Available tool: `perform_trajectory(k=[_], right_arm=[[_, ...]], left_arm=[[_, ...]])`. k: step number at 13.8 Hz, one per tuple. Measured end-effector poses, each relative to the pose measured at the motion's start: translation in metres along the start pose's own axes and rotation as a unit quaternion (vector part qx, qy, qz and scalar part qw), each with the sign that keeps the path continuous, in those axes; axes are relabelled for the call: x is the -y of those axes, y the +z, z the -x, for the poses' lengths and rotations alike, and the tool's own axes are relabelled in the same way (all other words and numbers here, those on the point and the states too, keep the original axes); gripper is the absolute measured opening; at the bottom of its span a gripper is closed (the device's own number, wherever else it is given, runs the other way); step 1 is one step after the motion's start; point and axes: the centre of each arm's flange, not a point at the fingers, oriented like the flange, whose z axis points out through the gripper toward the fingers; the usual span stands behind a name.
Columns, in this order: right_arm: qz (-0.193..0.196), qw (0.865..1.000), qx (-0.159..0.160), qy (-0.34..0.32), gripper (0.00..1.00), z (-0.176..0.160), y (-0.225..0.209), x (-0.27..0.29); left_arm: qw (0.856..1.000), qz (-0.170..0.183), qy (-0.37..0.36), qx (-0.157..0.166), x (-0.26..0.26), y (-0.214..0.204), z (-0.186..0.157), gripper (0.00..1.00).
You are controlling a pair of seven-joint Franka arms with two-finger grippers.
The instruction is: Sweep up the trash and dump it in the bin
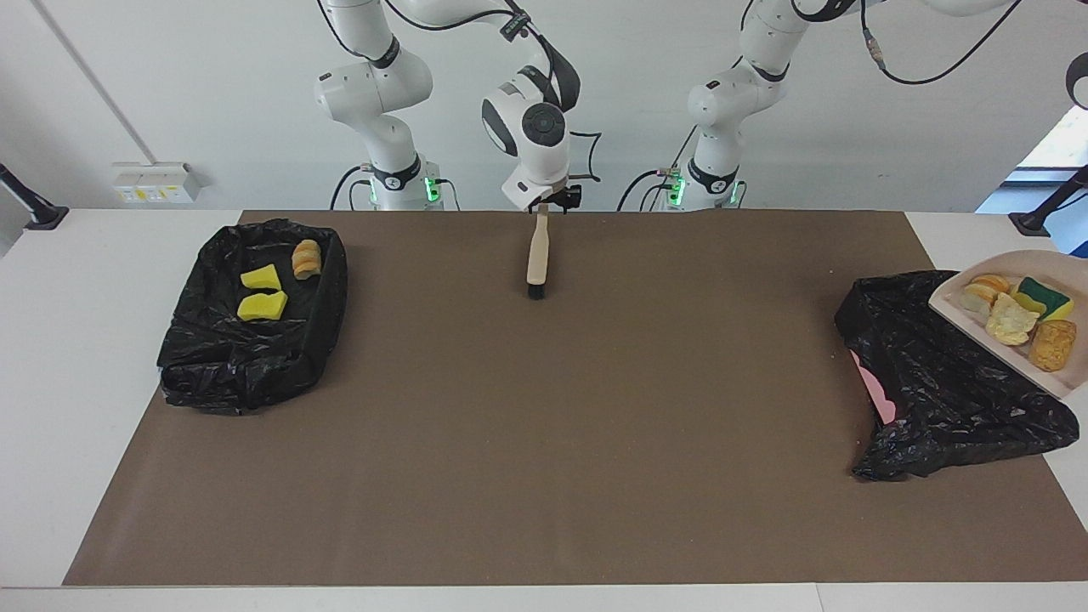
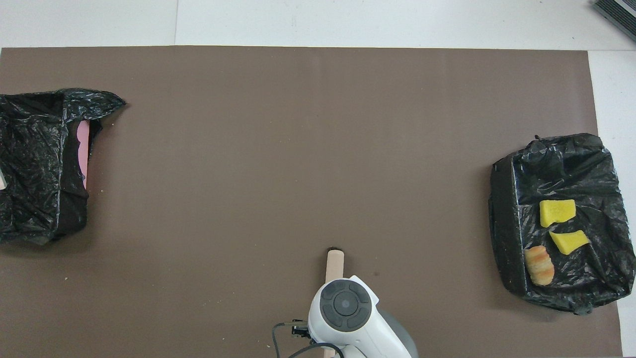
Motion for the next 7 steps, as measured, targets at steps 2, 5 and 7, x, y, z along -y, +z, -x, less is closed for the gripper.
perform_trajectory(k=[2, 5, 7], right_arm=[[-0.004, 0.999, -0.042, 0.007, 1.00, -0.031, -0.037, -0.012], [0.004, 0.995, -0.100, 0.024, 1.00, -0.073, -0.086, -0.043], [0.023, 0.990, -0.132, 0.033, 1.00, -0.093, -0.117, -0.063]], left_arm=[[0.999, 0.003, 0.024, 0.028, 0.003, 0.015, -0.008, 0.33], [0.994, 0.003, 0.077, 0.080, 0.006, 0.029, -0.029, 0.33], [0.987, -0.002, 0.113, 0.117, 0.011, 0.019, -0.049, 0.33]])
